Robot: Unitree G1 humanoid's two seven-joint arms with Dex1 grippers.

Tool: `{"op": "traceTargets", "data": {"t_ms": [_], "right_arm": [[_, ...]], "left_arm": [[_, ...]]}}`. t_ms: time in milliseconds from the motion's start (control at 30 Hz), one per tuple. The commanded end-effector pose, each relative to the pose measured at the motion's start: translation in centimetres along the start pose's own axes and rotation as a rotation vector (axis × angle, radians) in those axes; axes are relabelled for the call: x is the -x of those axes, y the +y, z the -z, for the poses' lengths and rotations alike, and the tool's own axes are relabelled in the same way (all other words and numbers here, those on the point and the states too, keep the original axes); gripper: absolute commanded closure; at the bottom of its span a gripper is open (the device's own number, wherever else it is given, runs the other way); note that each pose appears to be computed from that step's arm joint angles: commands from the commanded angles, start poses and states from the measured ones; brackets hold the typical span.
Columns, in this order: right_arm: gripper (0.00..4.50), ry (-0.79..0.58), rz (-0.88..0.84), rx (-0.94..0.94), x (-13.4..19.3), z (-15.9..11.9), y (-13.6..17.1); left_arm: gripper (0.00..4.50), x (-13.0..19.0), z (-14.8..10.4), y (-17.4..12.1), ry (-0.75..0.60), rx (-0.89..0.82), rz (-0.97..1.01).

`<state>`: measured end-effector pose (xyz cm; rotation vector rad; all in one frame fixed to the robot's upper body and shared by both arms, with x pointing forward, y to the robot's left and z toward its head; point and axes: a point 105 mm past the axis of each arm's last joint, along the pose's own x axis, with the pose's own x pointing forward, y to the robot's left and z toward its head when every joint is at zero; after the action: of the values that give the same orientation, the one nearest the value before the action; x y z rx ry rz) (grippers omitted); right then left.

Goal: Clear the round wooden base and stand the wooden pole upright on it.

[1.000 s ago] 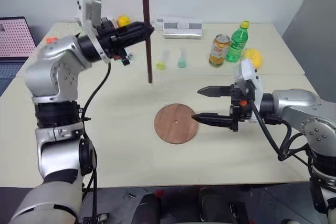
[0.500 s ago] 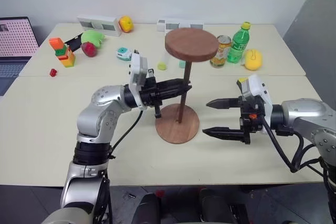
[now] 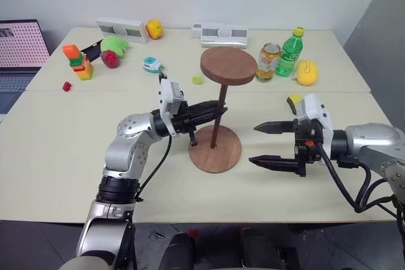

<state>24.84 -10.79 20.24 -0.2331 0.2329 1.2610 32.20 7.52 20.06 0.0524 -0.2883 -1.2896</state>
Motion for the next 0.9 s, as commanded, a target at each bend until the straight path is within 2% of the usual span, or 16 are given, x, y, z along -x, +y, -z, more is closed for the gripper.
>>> {"op": "traceTargets", "data": {"t_ms": [33, 900], "right_arm": [[0.00, -0.018, 0.004, 0.047, 0.43, -0.93, 0.45], [0.00, -0.027, 0.012, 0.027, 0.33, -0.90, 0.42]], "left_arm": [[4.26, -0.34, 0.52, -0.05, 0.006, 0.020, -0.012], [4.26, -1.11, -0.36, 0.19, -0.037, 0.008, -0.033]]}}
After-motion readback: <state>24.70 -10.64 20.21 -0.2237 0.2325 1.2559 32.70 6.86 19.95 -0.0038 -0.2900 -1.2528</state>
